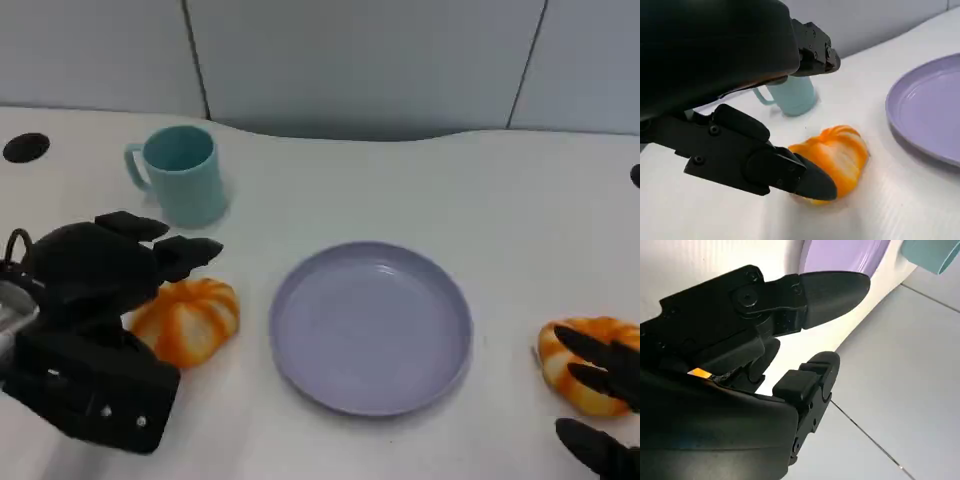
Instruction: Grasp the bread from the table and place it into the plate.
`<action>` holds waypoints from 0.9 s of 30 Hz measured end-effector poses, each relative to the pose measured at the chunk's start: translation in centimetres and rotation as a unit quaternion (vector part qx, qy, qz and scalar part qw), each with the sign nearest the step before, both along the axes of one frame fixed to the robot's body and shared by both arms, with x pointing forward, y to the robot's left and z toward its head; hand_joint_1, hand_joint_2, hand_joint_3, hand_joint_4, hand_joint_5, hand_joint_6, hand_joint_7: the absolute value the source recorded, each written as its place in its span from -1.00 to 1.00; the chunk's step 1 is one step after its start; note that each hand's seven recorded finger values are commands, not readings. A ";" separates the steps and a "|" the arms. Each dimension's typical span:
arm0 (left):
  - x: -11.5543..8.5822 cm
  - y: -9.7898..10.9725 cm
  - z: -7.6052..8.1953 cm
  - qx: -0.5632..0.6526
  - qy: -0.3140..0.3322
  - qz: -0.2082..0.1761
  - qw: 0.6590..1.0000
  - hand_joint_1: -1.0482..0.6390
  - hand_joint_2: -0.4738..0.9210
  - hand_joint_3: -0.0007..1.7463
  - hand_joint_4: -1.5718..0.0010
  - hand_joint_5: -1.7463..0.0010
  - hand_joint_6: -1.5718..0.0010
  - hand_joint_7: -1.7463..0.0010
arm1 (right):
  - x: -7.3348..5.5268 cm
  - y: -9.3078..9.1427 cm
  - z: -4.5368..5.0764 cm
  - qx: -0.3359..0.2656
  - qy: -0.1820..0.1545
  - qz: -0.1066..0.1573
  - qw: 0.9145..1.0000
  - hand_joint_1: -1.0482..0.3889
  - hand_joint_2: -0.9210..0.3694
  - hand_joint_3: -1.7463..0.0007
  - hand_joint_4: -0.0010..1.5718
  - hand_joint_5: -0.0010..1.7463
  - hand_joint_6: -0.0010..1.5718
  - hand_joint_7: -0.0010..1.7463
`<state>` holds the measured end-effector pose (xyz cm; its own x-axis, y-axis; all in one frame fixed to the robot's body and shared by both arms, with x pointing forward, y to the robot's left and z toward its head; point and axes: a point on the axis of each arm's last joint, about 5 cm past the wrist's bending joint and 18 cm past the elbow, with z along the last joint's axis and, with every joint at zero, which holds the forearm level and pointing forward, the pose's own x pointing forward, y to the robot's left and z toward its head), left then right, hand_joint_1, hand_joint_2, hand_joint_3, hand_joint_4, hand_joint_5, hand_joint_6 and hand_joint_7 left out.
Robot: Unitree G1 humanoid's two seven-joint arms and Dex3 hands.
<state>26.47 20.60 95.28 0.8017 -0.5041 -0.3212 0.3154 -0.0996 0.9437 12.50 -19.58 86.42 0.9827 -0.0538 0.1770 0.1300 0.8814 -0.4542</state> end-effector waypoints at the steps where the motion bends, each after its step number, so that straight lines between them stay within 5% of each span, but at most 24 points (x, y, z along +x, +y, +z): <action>1: 0.6 -0.2 -0.3 0.003 0.015 0.005 1.000 -0.65 0.90 -1.00 1.00 1.00 0.91 0.97 | 0.0 0.0 0.00 0.001 0.000 0.000 1.000 -0.05 -1.00 0.63 0.04 -1.00 -0.11 -1.00; 8: 3.1 -1.9 -1.5 0.033 0.070 0.015 0.997 -0.59 0.82 -1.00 1.00 1.00 0.91 0.98 | -0.2 0.0 -0.03 0.005 0.005 -0.002 1.000 -0.05 -1.00 0.64 0.05 -0.99 -0.10 -1.00; 14: 4.8 -2.9 -3.1 0.072 0.106 0.027 0.991 -0.89 1.00 -0.87 0.97 0.98 0.92 0.99 | -0.4 0.1 0.13 0.007 0.001 -0.003 1.000 -0.05 -1.00 0.64 0.08 -0.98 -0.11 -1.00; 19: 5.2 -3.3 -4.1 0.083 0.113 0.034 0.990 -0.82 1.00 -0.63 0.92 0.96 0.87 0.98 | -0.4 0.1 0.27 0.011 -0.002 -0.004 1.000 -0.04 -1.00 0.64 0.09 -0.98 -0.11 -1.00; 24: 5.6 -3.8 -4.5 0.106 0.108 0.038 0.988 -0.81 1.00 -0.59 0.91 0.96 0.86 0.98 | -0.4 0.2 0.30 0.015 -0.004 -0.005 1.000 -0.05 -1.00 0.64 0.09 -0.99 -0.12 -1.00; 27: 5.4 -3.9 -5.2 0.105 0.101 0.044 0.988 -0.68 1.00 -0.62 0.74 0.89 0.72 0.94 | -0.5 0.1 0.31 0.018 -0.003 -0.007 1.000 -0.05 -1.00 0.64 0.09 -0.99 -0.13 -1.00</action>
